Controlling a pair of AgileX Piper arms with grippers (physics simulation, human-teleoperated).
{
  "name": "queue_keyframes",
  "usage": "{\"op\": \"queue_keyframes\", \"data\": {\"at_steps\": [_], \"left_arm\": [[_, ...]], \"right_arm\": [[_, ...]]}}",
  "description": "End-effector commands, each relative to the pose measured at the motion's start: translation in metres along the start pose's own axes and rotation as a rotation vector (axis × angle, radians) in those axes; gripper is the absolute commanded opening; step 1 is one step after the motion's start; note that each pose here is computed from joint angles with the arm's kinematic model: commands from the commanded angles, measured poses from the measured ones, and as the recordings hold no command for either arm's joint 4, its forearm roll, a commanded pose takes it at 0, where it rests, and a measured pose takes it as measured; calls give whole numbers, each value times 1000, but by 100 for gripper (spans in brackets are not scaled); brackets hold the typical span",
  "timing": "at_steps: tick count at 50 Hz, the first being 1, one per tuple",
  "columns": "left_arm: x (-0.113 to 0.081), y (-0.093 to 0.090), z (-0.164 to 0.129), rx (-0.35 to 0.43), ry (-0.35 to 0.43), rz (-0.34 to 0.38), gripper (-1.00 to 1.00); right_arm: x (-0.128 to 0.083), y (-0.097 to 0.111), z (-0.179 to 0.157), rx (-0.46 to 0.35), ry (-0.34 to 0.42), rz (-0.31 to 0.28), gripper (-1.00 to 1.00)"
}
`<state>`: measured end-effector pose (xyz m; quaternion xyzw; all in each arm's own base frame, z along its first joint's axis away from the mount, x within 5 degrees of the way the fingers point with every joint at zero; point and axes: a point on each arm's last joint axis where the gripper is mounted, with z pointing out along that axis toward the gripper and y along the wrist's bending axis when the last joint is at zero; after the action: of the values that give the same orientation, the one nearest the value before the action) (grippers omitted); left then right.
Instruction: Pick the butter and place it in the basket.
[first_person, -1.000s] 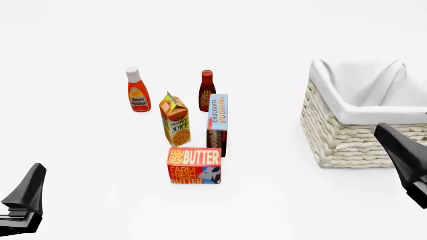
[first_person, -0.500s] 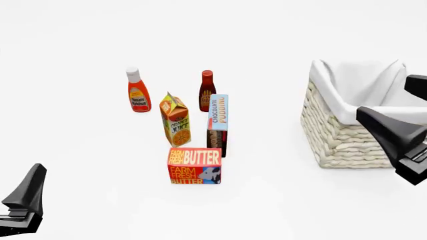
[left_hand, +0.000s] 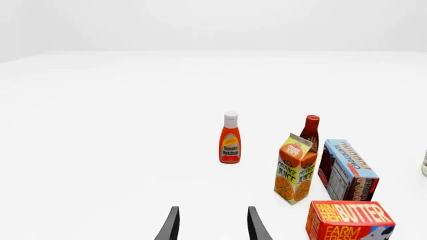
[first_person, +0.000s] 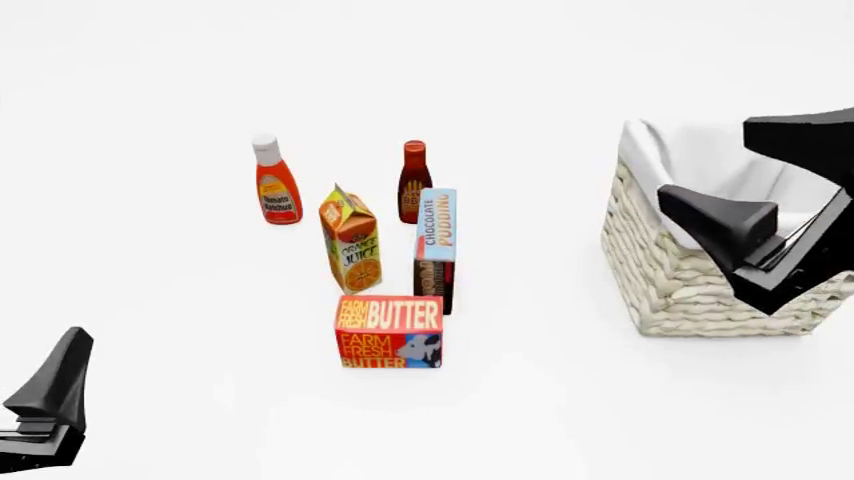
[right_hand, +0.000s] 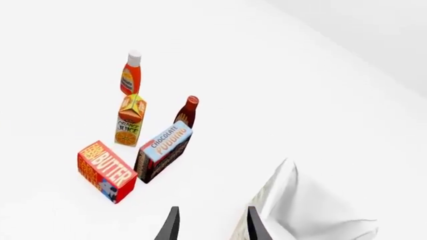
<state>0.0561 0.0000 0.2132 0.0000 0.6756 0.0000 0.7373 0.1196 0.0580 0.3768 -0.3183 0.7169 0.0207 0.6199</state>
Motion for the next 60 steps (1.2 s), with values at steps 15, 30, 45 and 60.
{"op": "queue_keyframes", "data": {"at_steps": [15,30,45,60], "left_arm": [[0,0,0,0,0,0,100],[0,0,0,0,0,0,100],[0,0,0,0,0,0,100],[0,0,0,0,0,0,100]], "right_arm": [[-16,7,41,-105,68,-66,100],[-21,10,67,-144,120,-124,100],[-23,18,93,-189,147,-160,100],[-18,27,115,-223,178,-197,100]]}}
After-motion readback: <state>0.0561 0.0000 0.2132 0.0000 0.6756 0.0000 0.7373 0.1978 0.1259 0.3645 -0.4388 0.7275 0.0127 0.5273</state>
